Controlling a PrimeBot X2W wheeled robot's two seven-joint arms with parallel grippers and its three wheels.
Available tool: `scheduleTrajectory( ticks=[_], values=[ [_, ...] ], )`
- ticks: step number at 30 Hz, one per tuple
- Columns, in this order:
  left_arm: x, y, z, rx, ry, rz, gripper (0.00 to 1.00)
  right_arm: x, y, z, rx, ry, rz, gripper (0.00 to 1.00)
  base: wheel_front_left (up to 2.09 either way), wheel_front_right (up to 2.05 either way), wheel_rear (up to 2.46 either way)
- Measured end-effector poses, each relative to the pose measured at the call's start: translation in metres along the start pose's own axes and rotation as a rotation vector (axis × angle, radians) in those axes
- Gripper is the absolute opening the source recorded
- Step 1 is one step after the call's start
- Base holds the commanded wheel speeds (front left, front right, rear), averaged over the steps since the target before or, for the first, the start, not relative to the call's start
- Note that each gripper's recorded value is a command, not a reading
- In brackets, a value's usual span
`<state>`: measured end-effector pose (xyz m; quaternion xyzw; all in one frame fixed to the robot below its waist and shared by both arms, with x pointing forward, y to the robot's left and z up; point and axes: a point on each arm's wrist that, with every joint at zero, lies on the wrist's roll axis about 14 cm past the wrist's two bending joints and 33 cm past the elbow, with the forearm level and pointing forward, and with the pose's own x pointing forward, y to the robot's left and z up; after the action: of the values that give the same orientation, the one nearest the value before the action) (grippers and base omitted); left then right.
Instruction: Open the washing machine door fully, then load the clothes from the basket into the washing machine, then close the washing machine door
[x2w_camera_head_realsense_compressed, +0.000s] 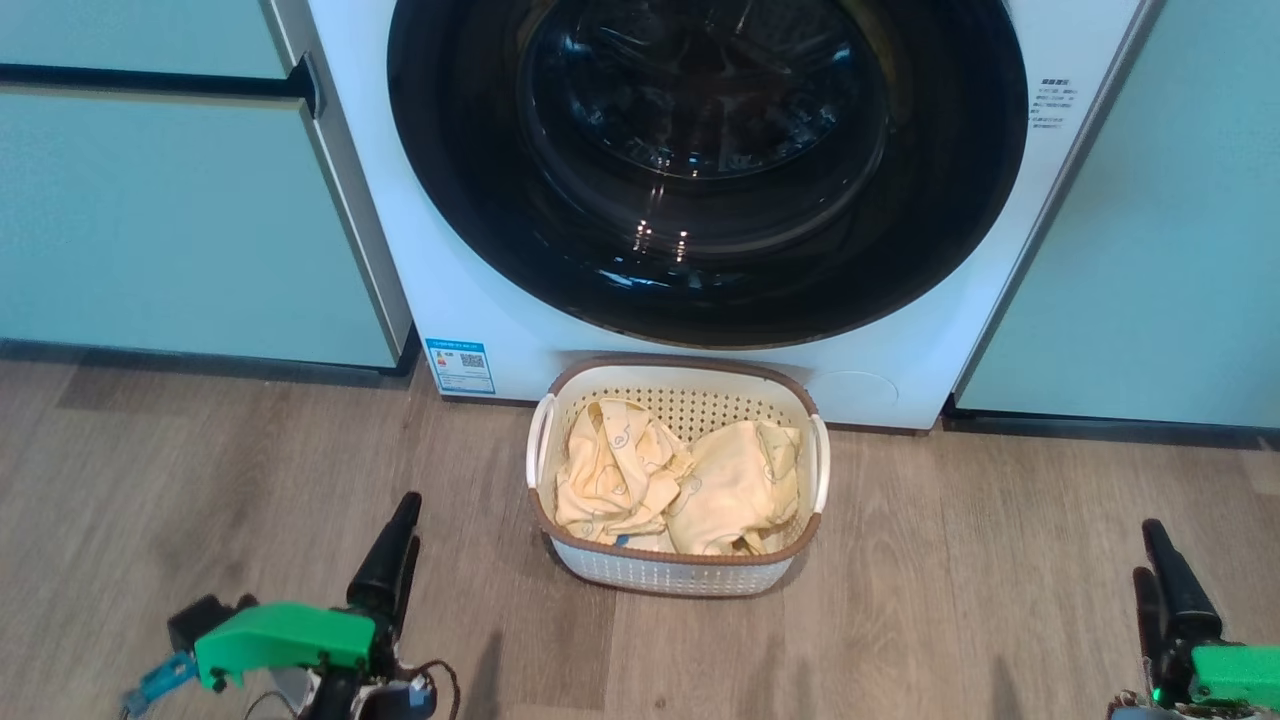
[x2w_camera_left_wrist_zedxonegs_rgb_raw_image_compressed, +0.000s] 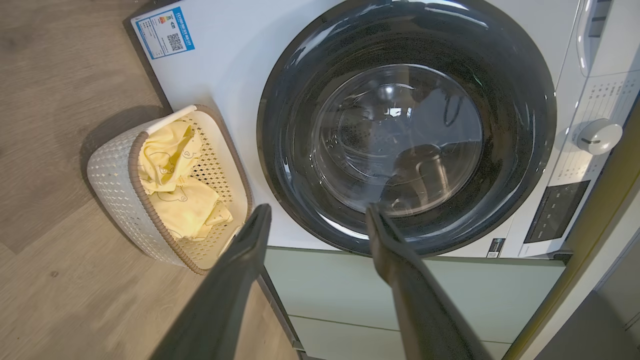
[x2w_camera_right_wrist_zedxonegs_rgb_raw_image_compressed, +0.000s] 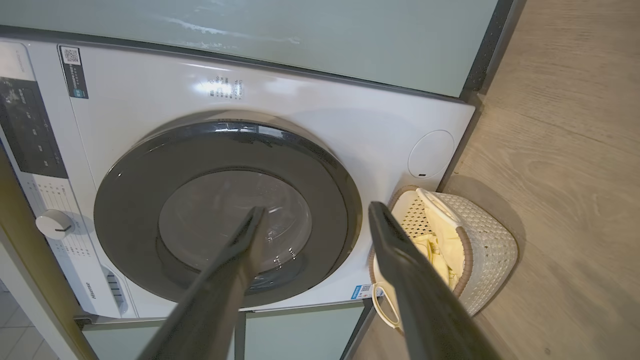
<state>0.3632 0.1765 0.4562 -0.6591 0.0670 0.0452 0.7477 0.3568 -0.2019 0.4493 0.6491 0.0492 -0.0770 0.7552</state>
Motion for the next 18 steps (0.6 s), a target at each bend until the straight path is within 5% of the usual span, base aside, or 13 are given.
scheduleTrajectory(
  ticks=[18],
  values=[
    [0.003,-0.012,-0.001,0.403,-0.01,-0.04,1.0,0.003,0.003,0.002,-0.346,-0.008,0.009,1.0,0.0,0.0,0.0]
  ],
)
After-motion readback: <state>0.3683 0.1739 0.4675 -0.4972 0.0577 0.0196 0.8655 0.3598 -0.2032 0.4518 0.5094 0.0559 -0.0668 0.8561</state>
